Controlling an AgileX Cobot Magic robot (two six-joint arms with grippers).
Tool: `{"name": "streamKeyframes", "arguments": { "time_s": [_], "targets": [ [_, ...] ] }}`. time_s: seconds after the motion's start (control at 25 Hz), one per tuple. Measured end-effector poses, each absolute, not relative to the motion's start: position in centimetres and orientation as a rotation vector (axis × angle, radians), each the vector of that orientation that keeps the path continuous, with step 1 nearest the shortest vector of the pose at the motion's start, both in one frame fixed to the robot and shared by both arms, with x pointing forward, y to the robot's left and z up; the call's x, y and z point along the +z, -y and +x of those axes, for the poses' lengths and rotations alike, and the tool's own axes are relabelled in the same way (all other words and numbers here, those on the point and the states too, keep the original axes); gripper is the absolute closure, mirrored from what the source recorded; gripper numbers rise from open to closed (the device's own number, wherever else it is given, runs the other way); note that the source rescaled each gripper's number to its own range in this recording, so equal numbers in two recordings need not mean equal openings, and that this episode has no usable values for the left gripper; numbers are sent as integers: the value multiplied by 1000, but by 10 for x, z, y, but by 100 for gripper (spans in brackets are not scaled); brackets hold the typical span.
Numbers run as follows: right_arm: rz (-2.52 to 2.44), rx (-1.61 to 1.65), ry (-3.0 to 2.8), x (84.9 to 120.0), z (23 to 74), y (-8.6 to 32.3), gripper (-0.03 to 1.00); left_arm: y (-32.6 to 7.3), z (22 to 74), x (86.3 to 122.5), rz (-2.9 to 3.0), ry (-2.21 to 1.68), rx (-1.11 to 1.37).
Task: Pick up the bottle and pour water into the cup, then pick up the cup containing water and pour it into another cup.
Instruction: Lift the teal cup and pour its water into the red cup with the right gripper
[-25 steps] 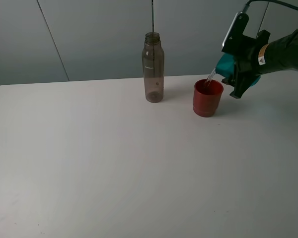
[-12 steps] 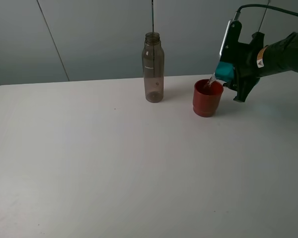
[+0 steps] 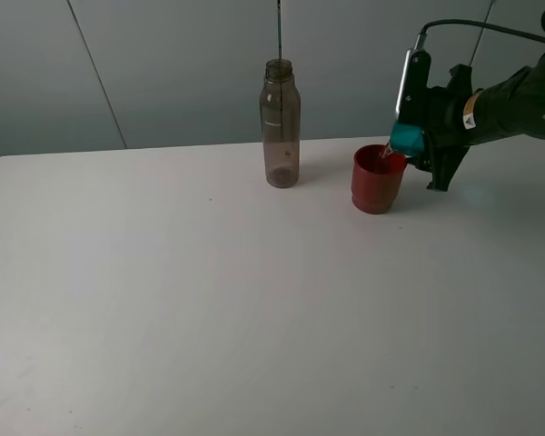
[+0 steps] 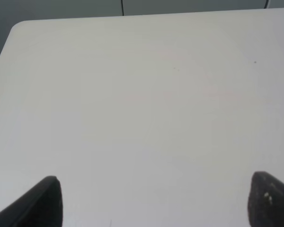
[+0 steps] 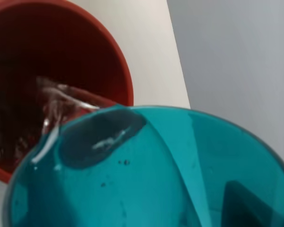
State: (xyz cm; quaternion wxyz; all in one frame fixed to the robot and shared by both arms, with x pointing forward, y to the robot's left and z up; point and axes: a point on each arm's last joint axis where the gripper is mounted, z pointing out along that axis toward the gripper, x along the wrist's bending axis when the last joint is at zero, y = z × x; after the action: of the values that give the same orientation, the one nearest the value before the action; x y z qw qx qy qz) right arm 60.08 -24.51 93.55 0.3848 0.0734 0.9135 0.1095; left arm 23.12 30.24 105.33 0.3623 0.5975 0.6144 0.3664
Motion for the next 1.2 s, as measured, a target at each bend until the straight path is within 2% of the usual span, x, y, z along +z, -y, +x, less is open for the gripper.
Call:
{"name": "streamKeyframes", "arguments": {
  "time_s": [1.2],
  "targets": [
    [-160, 128, -2277, 944, 614, 243, 94, -302, 231, 1053, 1539, -1582, 944]
  ]
}}
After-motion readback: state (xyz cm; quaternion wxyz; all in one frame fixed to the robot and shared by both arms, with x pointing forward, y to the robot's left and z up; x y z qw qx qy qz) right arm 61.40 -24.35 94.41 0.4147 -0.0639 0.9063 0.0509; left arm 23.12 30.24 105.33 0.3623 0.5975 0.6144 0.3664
